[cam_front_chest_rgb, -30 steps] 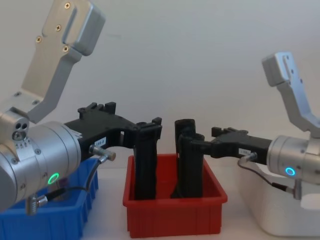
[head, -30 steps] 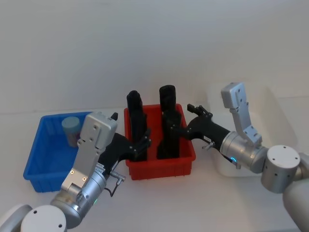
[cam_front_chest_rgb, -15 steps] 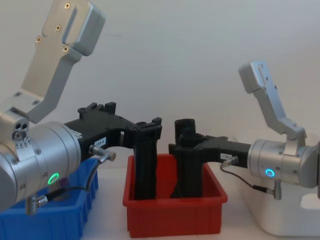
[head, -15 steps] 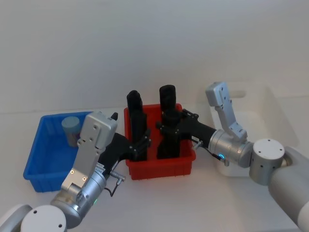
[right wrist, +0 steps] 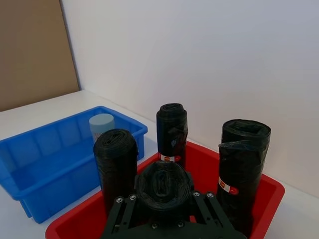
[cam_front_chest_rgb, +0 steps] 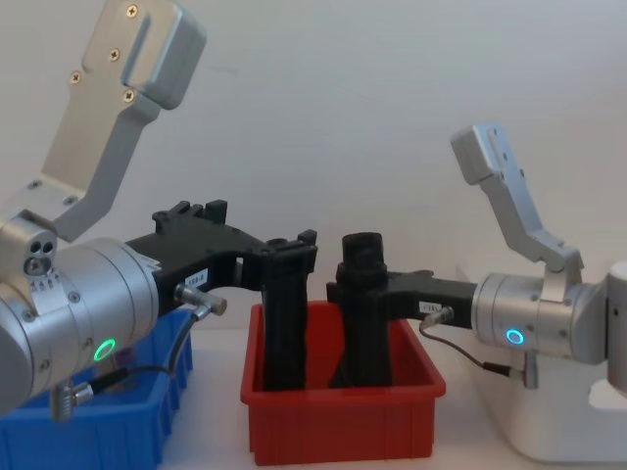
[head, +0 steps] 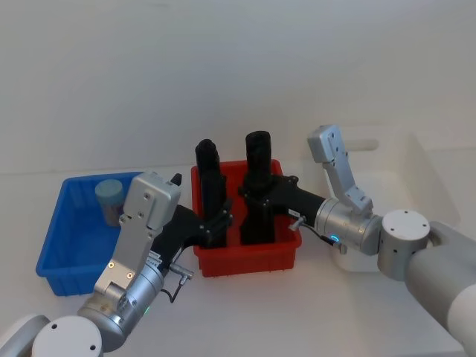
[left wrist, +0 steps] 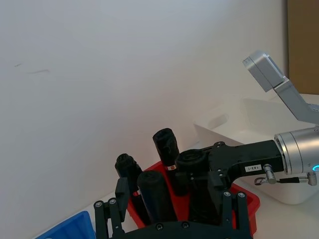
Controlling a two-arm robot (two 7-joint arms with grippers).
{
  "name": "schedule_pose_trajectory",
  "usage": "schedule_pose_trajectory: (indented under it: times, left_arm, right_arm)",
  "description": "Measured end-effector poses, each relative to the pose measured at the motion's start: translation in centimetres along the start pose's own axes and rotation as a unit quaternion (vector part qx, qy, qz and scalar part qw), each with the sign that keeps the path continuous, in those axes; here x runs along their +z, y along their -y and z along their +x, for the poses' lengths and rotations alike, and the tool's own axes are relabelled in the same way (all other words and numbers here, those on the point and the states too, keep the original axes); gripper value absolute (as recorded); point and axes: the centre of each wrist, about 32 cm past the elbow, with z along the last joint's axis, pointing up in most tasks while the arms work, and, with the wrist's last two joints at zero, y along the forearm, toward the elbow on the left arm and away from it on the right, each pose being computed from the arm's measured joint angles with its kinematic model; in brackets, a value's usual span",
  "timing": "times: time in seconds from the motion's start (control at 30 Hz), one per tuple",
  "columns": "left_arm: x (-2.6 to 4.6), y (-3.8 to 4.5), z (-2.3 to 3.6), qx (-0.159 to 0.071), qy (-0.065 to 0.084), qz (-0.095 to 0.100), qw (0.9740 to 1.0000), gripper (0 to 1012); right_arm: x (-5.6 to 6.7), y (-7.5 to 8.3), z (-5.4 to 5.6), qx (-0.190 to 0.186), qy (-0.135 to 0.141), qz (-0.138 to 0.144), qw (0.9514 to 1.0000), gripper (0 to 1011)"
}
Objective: Pick the cotton swabs from the blue box and place them into the white box.
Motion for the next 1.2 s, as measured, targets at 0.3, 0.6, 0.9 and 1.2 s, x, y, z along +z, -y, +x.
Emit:
schedule_pose_trajectory:
  times: [0.3, 0.6, 0.9, 1.2]
  left_arm:
    - [0.00, 0.00, 0.00, 0.000, 0.000, 0.000, 1.0000, 1004]
    - [0.00, 0.00, 0.00, 0.000, 0.000, 0.000, 1.0000, 1004]
    - [0.00, 0.00, 0.00, 0.000, 0.000, 0.000, 1.0000, 1004]
    - [0.00, 0.00, 0.00, 0.000, 0.000, 0.000, 1.0000, 1004]
  right_arm:
    - [1.0, -0.3, 0.3, -0.008, 0.012, 0.025, 0.9996, 391]
    - [3.4, 0.5, 0.1, -0.027, 0.030, 0.066, 0.9970, 356]
    - [6.5, 2.7, -1.0, -0.072, 0.048, 0.096, 0.9916, 339]
    - [8.1, 4.8, -1.7, -0.125, 0.052, 0.097, 0.9861, 339]
